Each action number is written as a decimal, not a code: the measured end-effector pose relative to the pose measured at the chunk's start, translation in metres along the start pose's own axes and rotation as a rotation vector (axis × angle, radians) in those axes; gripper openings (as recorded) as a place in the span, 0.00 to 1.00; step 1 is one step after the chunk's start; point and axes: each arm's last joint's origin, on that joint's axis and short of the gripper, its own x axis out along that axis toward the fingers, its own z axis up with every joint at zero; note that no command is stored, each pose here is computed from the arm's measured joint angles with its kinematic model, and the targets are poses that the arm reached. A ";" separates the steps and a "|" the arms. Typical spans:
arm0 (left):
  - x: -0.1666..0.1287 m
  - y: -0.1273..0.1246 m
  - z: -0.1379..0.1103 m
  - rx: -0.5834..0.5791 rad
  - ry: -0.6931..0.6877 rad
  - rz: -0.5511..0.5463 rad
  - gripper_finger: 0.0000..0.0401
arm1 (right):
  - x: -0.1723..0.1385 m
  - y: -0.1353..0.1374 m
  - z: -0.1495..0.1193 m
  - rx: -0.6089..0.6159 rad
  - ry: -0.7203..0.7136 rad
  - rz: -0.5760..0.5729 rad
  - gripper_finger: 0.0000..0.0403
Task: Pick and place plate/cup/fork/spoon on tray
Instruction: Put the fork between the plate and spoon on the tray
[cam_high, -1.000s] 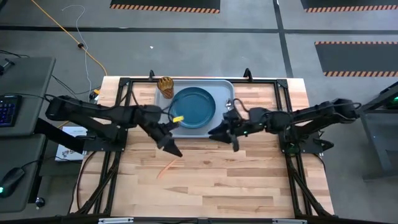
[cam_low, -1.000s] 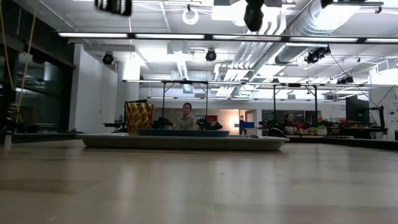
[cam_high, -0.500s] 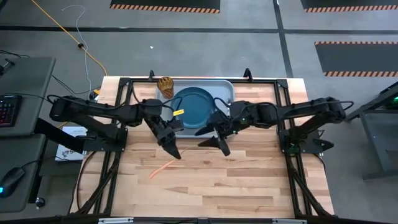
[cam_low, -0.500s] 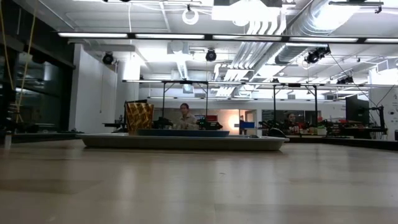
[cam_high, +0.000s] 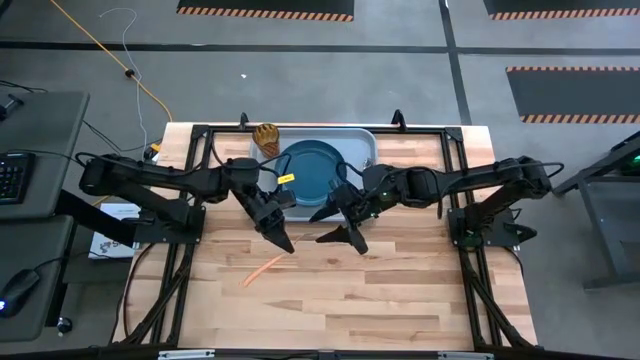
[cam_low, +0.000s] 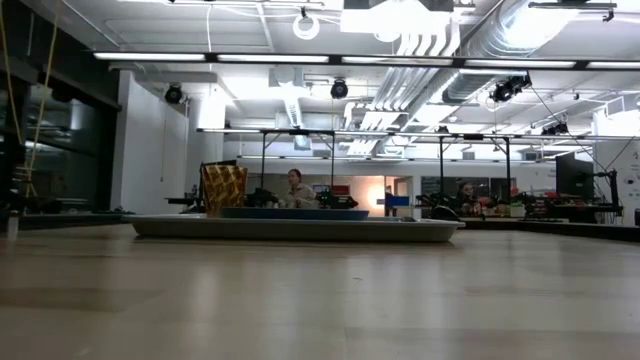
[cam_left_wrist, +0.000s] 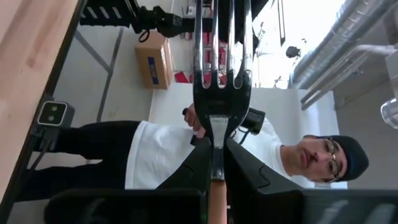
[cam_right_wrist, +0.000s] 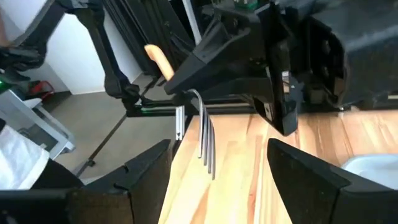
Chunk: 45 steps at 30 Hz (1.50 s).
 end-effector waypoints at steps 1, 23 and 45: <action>-0.001 0.000 0.001 0.000 -0.004 0.000 0.03 | 0.000 0.000 0.000 0.000 -0.003 -0.001 0.63; -0.008 0.001 0.008 0.019 -0.060 0.005 0.03 | 0.006 -0.003 0.000 -0.009 -0.037 -0.035 0.11; -0.042 0.002 0.037 0.197 -0.265 0.026 0.24 | -0.055 0.016 -0.025 0.214 0.435 0.057 0.00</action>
